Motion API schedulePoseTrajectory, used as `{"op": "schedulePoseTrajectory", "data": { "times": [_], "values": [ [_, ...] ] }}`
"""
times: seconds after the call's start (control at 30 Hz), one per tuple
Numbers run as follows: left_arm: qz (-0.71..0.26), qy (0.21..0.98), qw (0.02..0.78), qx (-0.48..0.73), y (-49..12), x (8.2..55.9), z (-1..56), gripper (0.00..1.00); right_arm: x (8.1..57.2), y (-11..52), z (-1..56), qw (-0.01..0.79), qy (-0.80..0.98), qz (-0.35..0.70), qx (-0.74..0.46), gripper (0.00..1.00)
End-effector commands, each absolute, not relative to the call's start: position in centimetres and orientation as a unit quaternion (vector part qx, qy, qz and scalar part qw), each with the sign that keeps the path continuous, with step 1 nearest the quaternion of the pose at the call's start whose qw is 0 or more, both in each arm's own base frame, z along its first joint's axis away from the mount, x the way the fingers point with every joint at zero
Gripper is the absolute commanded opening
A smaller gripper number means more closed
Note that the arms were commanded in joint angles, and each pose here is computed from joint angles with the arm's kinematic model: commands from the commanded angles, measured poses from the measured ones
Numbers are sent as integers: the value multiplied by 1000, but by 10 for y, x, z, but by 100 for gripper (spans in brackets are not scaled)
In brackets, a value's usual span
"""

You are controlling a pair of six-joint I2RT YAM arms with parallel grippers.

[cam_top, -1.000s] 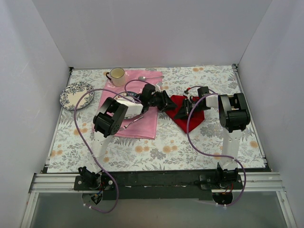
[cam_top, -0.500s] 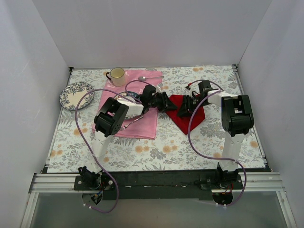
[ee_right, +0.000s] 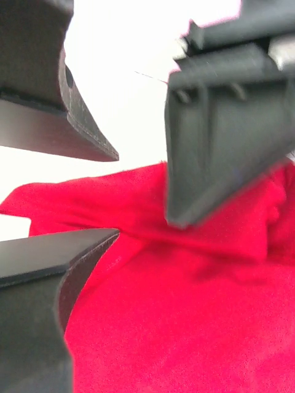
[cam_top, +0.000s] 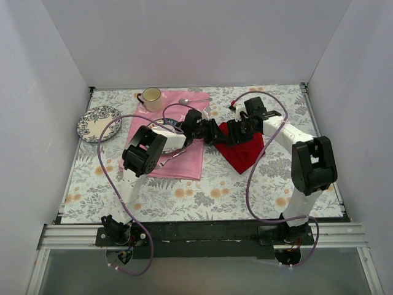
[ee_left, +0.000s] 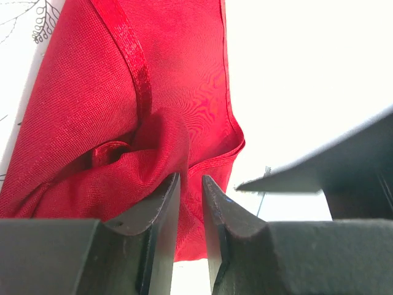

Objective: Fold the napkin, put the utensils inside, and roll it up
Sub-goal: Roll the napkin with the utensil

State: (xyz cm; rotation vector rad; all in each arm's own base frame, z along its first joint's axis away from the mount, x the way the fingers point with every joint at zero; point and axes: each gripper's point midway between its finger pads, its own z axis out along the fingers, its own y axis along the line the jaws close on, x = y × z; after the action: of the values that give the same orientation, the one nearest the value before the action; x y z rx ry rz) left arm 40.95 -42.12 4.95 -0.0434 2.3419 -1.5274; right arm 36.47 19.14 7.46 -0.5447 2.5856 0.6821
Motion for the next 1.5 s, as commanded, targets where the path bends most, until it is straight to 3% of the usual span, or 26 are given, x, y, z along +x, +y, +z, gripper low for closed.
{"op": "schedulePoseTrajectory", "data": {
  "times": [0.0, 0.43, 0.53, 0.67, 0.77, 0.87, 1.0, 1.23, 1.33, 1.47],
  "values": [
    [-455, 879, 130, -61, -395, 401, -22, 22, 352, 193, 80, 254, 917, 171, -254, 58],
    [-452, 882, 113, -74, -391, 403, -22, 20, 332, 193, 23, 239, 919, 93, -301, 56],
    [-454, 881, 111, -73, -391, 403, -18, 20, 326, 191, 11, 224, 924, 93, -297, 50],
    [-466, 875, 122, -56, -398, 410, 4, 22, 313, 192, -7, 195, 929, 109, -294, 25],
    [-475, 870, 125, -46, -401, 414, 25, 24, 303, 199, -13, 181, 930, 141, -288, 12],
    [-480, 865, 144, -37, -400, 429, 54, 27, 294, 204, -20, 157, 931, 177, -279, 3],
    [-482, 857, 181, -30, -395, 453, 100, 38, 283, 212, -22, 126, 929, 238, -255, 1],
    [-443, 872, 202, -46, -372, 451, 145, 70, 282, 214, -9, 81, 911, 372, -157, 1],
    [-407, 885, 211, -77, -356, 438, 151, 70, 287, 214, -1, 66, 898, 418, -119, 1],
    [-379, 904, 161, -113, -351, 396, 124, 69, 291, 217, 7, 51, 882, 461, -85, 1]
  ]
}}
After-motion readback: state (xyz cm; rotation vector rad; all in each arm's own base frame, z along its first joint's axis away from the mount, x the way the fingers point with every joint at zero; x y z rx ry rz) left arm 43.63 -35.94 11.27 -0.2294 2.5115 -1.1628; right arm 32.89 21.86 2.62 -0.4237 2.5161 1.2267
